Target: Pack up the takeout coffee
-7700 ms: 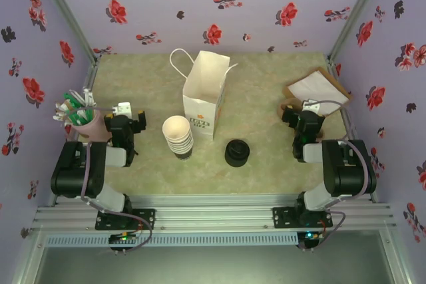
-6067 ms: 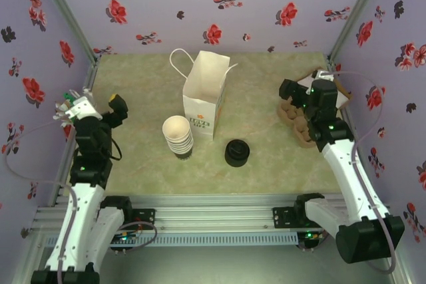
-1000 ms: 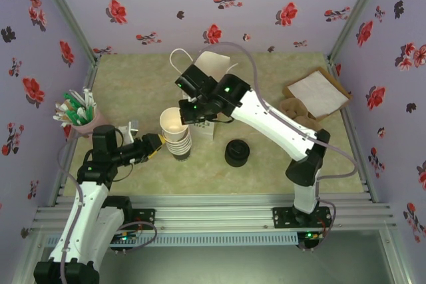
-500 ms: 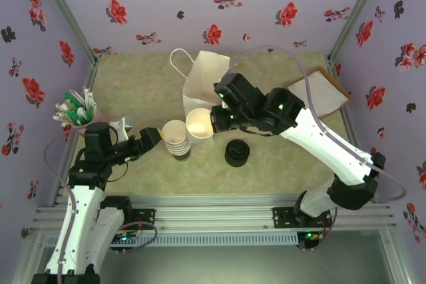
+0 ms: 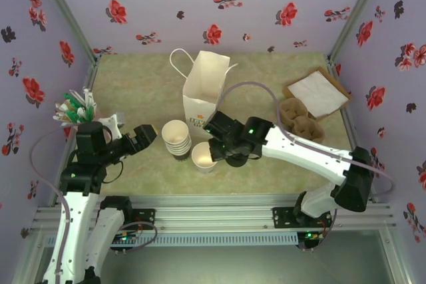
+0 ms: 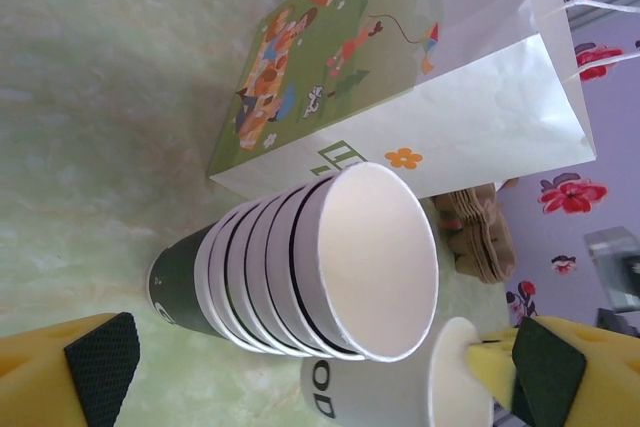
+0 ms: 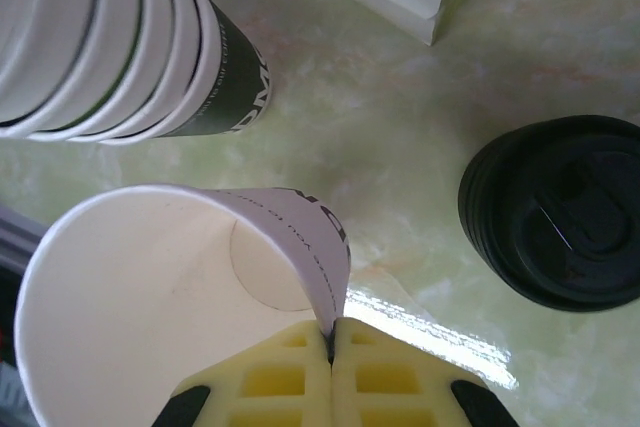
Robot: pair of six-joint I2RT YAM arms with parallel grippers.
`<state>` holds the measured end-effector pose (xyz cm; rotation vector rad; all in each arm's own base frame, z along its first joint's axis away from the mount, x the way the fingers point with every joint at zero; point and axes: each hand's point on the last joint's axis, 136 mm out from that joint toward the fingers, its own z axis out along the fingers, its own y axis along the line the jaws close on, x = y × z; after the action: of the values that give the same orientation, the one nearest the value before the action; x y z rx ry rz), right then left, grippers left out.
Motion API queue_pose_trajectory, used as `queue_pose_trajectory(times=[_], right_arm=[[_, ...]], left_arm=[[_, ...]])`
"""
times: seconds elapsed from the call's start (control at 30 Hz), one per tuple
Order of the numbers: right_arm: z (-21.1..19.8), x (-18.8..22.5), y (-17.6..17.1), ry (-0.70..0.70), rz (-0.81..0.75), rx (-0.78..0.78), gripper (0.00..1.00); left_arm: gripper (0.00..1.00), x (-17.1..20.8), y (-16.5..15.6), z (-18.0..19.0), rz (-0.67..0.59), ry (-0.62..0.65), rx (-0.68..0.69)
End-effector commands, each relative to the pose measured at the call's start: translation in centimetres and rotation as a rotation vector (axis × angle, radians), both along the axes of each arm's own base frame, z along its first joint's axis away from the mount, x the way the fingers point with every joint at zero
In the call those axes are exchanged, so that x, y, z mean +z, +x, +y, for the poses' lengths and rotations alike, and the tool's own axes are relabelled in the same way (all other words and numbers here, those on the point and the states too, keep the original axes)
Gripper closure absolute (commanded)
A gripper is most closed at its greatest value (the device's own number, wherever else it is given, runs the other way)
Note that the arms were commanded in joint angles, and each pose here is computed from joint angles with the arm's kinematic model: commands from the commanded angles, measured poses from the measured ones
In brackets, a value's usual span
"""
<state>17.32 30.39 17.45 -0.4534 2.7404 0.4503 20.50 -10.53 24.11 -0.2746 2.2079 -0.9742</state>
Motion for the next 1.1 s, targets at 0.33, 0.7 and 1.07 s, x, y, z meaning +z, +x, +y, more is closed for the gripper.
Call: queue_pose_trajectory(times=[0.33, 0.7, 1.07], right_arm=[[0.3, -4.6, 1.3, -0.082, -0.01, -0.057, 0.96], [-1.2, -3.3, 1.0, -0.078, -0.03, -0.089, 0.73], [-5.6, 0.8, 1.9, -0.034, -0.129, -0.164, 0.44]], left_arm=[[0.01, 0.5, 0.6, 0.3, -0.044, 0.024, 0.009], [0.01, 1.1, 1.1, -0.1, -0.063, 0.041, -0.015], [0.01, 4.6, 2.0, -0.6, -0.172, 0.125, -0.033]])
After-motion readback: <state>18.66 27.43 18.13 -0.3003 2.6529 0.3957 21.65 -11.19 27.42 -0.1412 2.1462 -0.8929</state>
